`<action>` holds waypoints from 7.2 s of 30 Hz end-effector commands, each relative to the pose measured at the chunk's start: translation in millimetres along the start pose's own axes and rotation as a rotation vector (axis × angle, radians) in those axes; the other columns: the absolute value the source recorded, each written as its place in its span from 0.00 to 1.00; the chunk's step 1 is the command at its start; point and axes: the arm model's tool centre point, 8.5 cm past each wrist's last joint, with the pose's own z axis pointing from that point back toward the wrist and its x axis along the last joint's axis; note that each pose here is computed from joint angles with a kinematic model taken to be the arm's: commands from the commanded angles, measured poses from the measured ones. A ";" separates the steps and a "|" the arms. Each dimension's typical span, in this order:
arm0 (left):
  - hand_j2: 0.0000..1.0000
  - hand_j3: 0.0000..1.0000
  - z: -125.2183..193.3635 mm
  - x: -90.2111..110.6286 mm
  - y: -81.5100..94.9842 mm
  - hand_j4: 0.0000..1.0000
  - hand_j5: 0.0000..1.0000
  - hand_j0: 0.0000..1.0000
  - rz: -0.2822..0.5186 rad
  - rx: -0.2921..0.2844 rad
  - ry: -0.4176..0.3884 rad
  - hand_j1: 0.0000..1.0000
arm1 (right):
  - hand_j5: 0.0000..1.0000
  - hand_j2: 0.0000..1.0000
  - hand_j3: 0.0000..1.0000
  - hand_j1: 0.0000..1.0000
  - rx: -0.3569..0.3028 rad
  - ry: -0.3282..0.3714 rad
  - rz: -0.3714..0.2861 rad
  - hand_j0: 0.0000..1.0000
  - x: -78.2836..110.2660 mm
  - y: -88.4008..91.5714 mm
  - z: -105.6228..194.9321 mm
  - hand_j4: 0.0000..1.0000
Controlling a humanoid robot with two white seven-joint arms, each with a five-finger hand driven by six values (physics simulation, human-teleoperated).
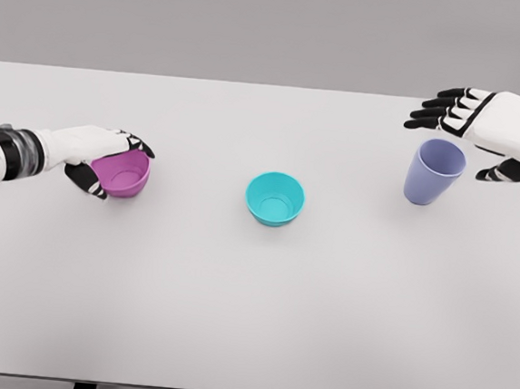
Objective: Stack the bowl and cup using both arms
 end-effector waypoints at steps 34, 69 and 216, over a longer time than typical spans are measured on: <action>0.71 0.71 7.5 45.8 35.6 0.71 0.71 0.71 -0.087 0.088 -0.115 0.71 | 1.00 1.00 1.00 1.00 -0.004 0.000 -0.005 1.00 0.0 -0.4 -0.1 1.00; 0.71 0.71 -14.5 115.5 50.8 0.71 0.71 0.71 -0.132 0.130 -0.286 0.71 | 1.00 1.00 1.00 1.00 -0.004 0.000 -0.005 1.00 0.0 -0.4 -0.1 1.00; 1.00 1.00 111.5 -47.6 23.2 1.00 1.00 1.00 0.522 0.349 -0.698 1.00 | 0.63 0.63 0.63 0.63 0.286 0.146 -0.066 0.63 -73.9 75.1 -77.4 0.63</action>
